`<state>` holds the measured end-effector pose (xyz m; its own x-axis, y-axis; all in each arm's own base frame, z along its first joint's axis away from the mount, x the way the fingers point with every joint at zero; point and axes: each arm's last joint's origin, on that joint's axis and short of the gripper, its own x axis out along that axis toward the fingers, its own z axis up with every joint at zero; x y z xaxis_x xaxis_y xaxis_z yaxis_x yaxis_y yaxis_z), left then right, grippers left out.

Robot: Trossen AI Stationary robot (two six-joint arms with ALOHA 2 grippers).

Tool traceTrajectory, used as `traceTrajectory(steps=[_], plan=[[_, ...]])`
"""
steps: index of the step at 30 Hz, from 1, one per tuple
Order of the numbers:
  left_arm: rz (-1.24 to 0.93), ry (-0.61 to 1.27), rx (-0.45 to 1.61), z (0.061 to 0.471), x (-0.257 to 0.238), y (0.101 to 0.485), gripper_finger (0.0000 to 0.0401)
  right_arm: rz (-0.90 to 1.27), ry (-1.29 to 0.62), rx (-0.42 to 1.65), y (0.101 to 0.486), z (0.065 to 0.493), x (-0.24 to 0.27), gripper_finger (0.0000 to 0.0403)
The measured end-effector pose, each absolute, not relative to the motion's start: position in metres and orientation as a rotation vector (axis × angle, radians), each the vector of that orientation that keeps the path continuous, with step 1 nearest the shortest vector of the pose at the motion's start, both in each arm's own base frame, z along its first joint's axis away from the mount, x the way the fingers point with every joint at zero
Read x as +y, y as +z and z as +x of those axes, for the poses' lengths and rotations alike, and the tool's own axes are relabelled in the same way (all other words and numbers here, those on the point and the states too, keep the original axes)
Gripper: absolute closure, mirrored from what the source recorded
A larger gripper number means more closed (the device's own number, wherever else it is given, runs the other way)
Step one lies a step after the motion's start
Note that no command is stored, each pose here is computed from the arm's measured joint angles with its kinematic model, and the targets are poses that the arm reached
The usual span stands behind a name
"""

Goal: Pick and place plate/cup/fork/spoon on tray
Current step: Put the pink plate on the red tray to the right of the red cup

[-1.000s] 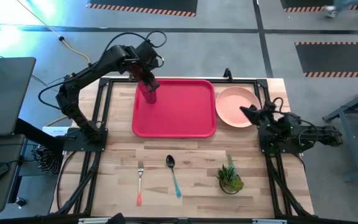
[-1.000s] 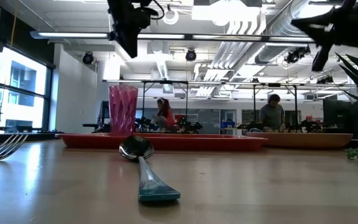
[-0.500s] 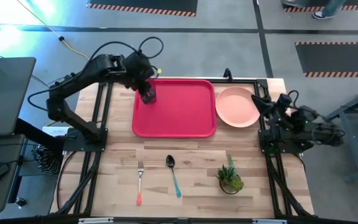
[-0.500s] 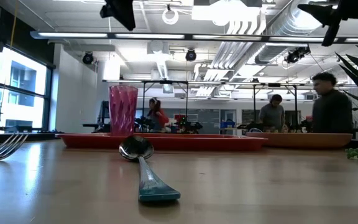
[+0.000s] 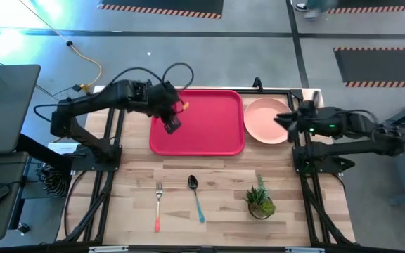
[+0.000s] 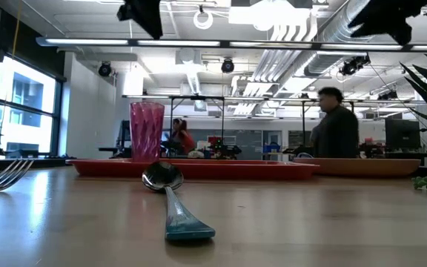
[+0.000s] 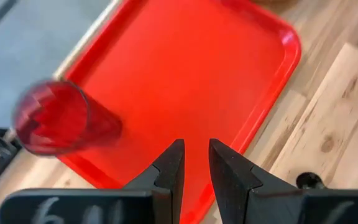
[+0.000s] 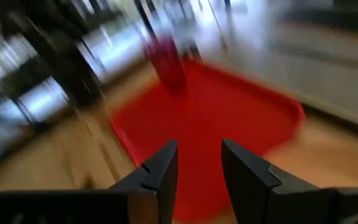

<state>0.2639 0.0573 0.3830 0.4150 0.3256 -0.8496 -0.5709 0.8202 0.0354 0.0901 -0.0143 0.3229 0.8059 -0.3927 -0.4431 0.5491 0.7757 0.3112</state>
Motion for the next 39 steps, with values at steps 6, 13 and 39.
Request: traceTrajectory(steps=[6, 13, 39], plan=[[-0.347, 0.612, 0.991, 0.254, 0.053, 0.344, 0.0339, 0.481, -0.514, 0.709, 0.302, 0.121, -0.013, 0.0289], [-0.428, 0.643, 0.938, 0.236, 0.047, 0.324, 0.0339, 0.488, -0.495, 0.927, 0.272, 0.15, -0.012, 0.0289], [-0.453, 0.602, 0.889, 0.218, 0.026, 0.3, 0.0339, 0.445, -0.628, 1.299, 0.197, 0.214, -0.043, 0.0289]])
